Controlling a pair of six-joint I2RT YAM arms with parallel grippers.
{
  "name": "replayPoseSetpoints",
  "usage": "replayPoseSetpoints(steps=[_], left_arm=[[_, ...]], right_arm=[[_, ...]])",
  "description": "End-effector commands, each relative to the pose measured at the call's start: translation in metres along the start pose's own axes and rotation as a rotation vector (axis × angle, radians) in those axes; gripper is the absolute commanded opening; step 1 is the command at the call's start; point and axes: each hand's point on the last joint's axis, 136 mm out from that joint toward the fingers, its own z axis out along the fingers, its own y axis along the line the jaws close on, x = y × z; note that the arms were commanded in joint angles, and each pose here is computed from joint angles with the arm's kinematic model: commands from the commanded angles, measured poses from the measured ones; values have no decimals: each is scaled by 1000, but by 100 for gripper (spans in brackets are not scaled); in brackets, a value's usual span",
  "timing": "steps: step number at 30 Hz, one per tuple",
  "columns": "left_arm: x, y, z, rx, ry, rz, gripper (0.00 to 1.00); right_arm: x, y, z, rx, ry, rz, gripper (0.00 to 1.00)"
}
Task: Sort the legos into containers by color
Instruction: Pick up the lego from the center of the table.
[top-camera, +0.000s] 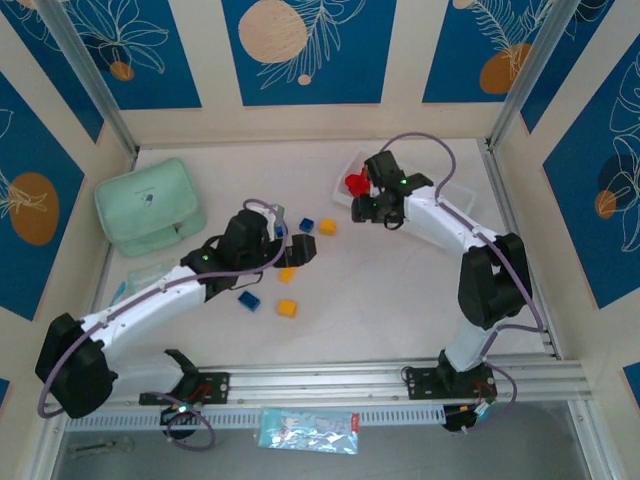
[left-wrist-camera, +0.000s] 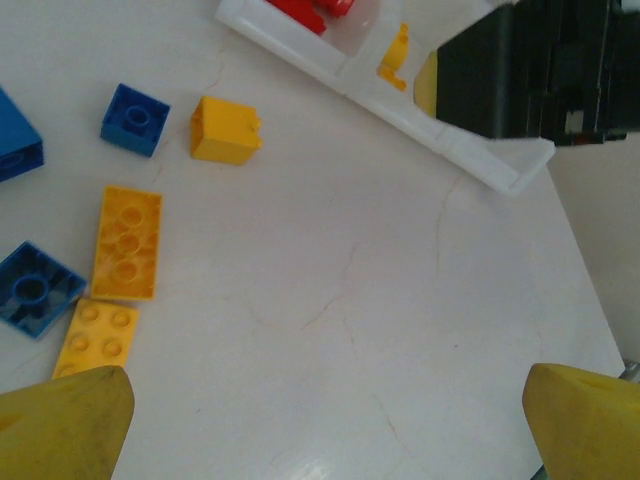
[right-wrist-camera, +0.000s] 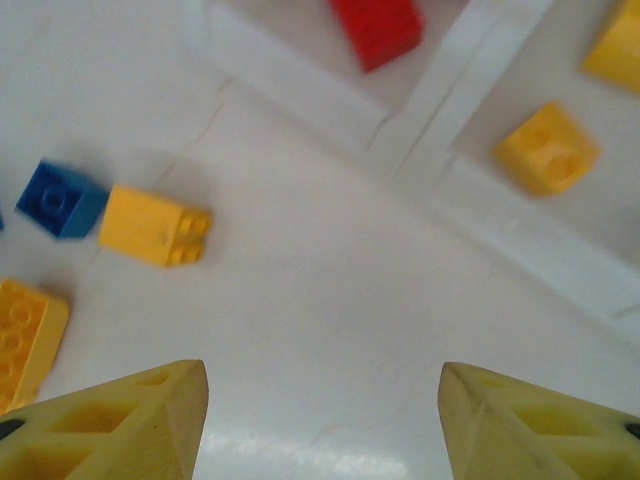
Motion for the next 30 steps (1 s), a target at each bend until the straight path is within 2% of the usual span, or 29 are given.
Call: replayPoseSetpoints(steps=[1, 5, 9, 19, 30], left_arm=[[4, 18, -11, -65, -20, 8, 99], [5, 29, -21, -101, -42, 0, 99], [7, 35, -26, -122, -49, 6, 99], [2, 41, -29, -145, -89, -21, 99], [-5, 43, -31, -165, -118, -28, 99]], right_arm=[[21, 28, -4, -62, 28, -43, 63], [40, 55, 12, -86, 79, -127, 65], [44, 74, 32, -79, 94, -208, 68], [23, 71, 80, 7, 120, -223, 72], [-4, 62, 108, 48, 108, -262, 74]])
